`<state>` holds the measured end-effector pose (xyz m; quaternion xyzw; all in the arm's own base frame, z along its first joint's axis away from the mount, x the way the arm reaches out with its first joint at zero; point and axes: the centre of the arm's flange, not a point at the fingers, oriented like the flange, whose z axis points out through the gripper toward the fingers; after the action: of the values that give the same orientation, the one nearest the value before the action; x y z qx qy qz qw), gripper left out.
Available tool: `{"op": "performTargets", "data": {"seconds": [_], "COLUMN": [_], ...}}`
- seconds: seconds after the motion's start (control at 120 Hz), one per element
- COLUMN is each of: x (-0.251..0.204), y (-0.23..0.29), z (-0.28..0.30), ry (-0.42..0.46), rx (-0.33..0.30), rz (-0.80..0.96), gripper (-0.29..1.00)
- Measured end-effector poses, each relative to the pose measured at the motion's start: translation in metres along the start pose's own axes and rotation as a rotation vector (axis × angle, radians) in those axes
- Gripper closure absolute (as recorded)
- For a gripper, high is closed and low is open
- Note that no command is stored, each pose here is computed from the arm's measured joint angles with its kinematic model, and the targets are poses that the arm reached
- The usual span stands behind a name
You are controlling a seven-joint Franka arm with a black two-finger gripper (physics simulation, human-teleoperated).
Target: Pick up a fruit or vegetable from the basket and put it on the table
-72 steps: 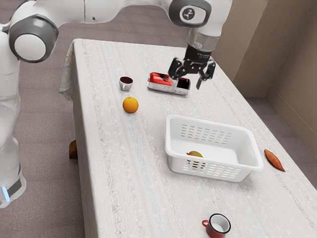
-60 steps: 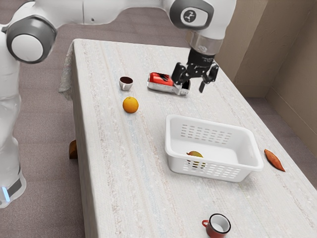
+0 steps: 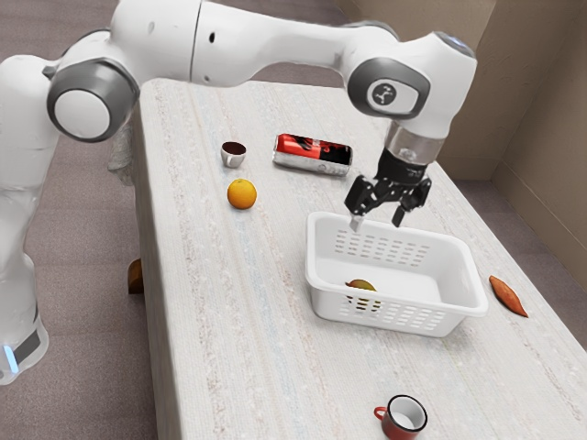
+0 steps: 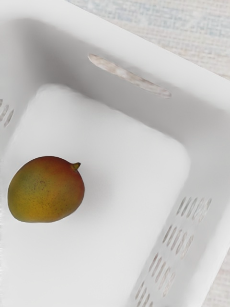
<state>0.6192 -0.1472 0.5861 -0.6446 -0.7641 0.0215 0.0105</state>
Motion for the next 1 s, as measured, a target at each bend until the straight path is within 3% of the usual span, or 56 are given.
{"op": "performTargets", "data": {"seconds": [0.417,1.0], "x": [-0.02,-0.003], "y": [0.002,0.003], "z": [0.022,0.065], "ry": [0.005,-0.014], "rx": [0.003,-0.008], "rz": [0.201,0.384], "gripper": [0.0,0.0]}}
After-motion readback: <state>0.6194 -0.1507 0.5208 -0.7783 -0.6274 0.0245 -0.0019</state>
